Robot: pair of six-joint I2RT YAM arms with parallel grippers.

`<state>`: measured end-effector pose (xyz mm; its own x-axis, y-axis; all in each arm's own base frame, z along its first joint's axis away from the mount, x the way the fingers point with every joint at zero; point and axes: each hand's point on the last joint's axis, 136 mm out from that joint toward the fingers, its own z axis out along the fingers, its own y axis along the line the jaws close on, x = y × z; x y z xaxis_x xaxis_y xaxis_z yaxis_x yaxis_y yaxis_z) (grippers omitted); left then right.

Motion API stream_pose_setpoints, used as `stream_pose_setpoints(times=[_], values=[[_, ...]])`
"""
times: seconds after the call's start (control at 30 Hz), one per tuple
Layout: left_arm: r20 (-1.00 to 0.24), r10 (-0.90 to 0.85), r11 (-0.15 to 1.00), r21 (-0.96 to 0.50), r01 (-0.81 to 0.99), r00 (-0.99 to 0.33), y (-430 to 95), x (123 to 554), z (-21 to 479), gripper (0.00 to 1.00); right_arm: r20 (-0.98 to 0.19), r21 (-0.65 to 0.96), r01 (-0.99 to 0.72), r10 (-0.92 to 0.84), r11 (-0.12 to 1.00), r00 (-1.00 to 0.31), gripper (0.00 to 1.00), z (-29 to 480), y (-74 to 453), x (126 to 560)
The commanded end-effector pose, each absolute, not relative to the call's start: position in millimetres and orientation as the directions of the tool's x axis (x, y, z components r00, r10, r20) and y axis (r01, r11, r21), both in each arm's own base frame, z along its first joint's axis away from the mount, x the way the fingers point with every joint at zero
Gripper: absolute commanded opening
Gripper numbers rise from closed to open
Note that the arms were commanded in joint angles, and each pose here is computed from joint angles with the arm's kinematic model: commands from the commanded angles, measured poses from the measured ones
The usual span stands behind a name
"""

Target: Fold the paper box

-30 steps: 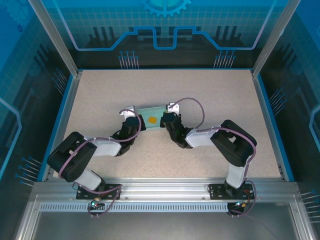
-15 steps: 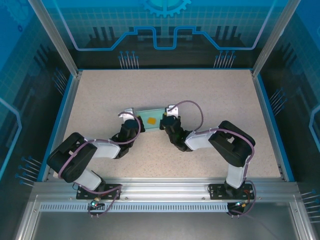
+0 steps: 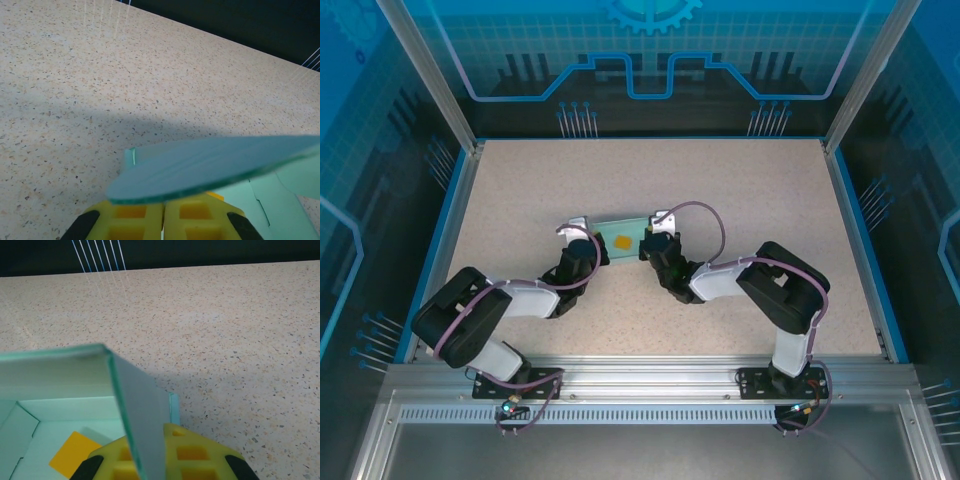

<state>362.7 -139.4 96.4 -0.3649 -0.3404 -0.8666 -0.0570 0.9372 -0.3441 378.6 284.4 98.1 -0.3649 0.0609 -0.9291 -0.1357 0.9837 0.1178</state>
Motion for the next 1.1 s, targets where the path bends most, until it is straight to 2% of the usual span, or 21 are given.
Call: stream_pose_setpoints(times=[0.0,0.6,1.07], values=[[-0.858,-0.341,0.939,-0.326,-0.107,-0.384,-128,355,86,0.12,-0.881,-0.037,-0.111,-0.085,0.993,-0.465,0.0,48,263,364],[-0.846,-0.362,0.93,-0.357,-0.089,-0.392,-129,348,92,0.3,-0.878,-0.07,-0.115,-0.115,0.991,-0.464,0.0,46,265,362],[-0.837,-0.376,0.92,-0.388,-0.054,-0.398,-127,333,113,0.49,-0.882,-0.085,-0.122,-0.132,0.989,-0.452,0.0,51,269,362]])
